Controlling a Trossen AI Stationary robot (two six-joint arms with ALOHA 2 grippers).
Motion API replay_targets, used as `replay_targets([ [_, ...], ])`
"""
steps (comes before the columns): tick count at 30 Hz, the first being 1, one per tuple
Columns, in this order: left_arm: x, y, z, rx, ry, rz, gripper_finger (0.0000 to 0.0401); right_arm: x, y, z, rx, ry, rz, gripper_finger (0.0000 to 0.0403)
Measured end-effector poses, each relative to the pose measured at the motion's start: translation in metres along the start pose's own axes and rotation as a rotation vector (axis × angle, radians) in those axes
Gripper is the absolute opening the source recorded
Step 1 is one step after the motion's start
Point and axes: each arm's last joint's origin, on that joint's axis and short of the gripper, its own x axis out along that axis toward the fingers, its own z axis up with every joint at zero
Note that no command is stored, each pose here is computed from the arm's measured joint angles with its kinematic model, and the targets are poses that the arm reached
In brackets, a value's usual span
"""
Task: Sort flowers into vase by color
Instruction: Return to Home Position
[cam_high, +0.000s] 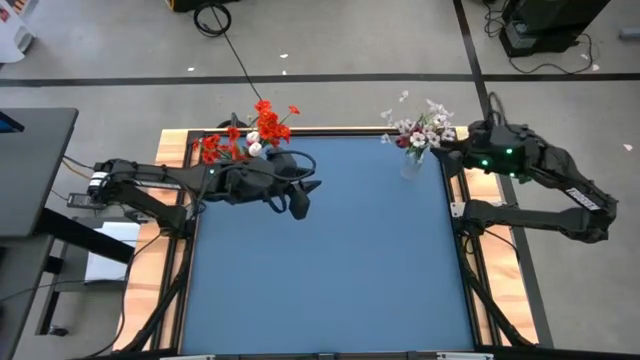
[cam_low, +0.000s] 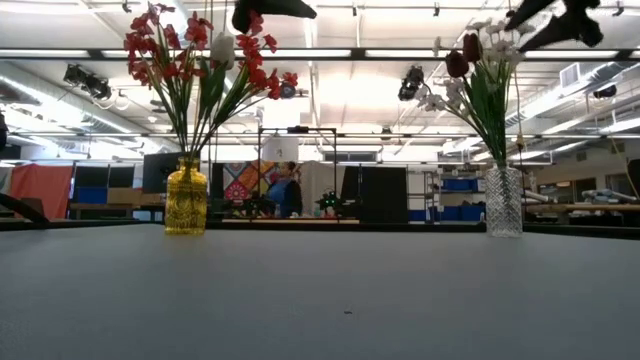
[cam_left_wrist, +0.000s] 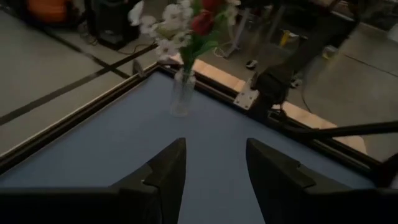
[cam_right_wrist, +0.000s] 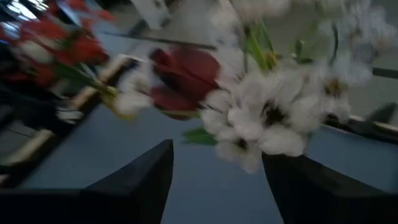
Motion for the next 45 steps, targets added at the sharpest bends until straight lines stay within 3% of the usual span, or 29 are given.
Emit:
replay_targets([
  [3, -0.009, 0.0, 0.005, 0.059, 0.001, -0.071, 0.0172, -0.007, 0.007, 0.009, 0.025, -0.04, 0.098, 0.0238],
  [6, -0.02, -0.003, 0.013, 0.125, -0.035, -0.162, 0.0172, -0.01, 0.02, 0.02, 0.028, -0.109, 0.287, 0.021],
  [10, -0.03, -0.007, 0.015, 0.261, -0.063, -0.2, 0.0163, -0.005, 0.041, 0.032, -0.117, -0.222, 0.446, 0.0152],
  [15, -0.036, -0.008, 0.016, 0.378, -0.08, -0.215, 0.0091, 0.023, 0.068, 0.028, -0.348, -0.356, 0.563, 0.0031],
  [17, -0.039, -0.012, 0.015, 0.446, -0.09, -0.238, 0.0043, 0.037, 0.079, 0.018, -0.427, -0.365, 0.639, 0.0012],
  [19, -0.047, -0.013, 0.013, 0.528, -0.084, -0.305, 0.0012, 0.047, 0.088, 0.01, -0.463, -0.379, 0.65, 0.0011],
  [21, -0.058, -0.013, 0.016, 0.558, -0.092, -0.371, 0.0009, 0.048, 0.096, 0.007, -0.516, -0.459, 0.651, 0.0007],
  [24, -0.066, -0.006, 0.007, 0.599, 0.015, -0.399, 0.0004, 0.044, 0.104, 0.007, -0.619, -0.561, 0.659, 0.0006],
  [26, -0.063, 0.003, -0.015, 0.607, 0.07, -0.406, 0.0004, 0.046, 0.104, 0.001, -0.692, -0.529, 0.66, 0.0005],
  [28, -0.059, 0.015, -0.041, 0.568, 0.04, -0.413, 0.0003, 0.048, 0.096, -0.007, -0.733, -0.421, 0.617, 0.0004],
  [32, -0.06, 0.04, -0.088, 0.461, -0.164, -0.448, 0.0002, 0.044, 0.084, -0.015, -0.717, -0.319, 0.594, 0.0003],
  [36, -0.054, 0.067, -0.139, 0.488, -0.068, -0.416, 0.0002, 0.044, 0.073, -0.026, -0.722, -0.322, 0.637, 0.0002],
  [39, -0.056, 0.073, -0.147, 0.458, -0.073, -0.414, 0.0003, 0.054, 0.056, -0.044, -0.681, -0.287, 0.592, 0.0002],
  [45, -0.051, 0.089, -0.145, 0.582, -0.075, -0.324, 0.0004, 0.057, 0.021, -0.071, -0.571, -0.308, 0.569, 0.0001],
])
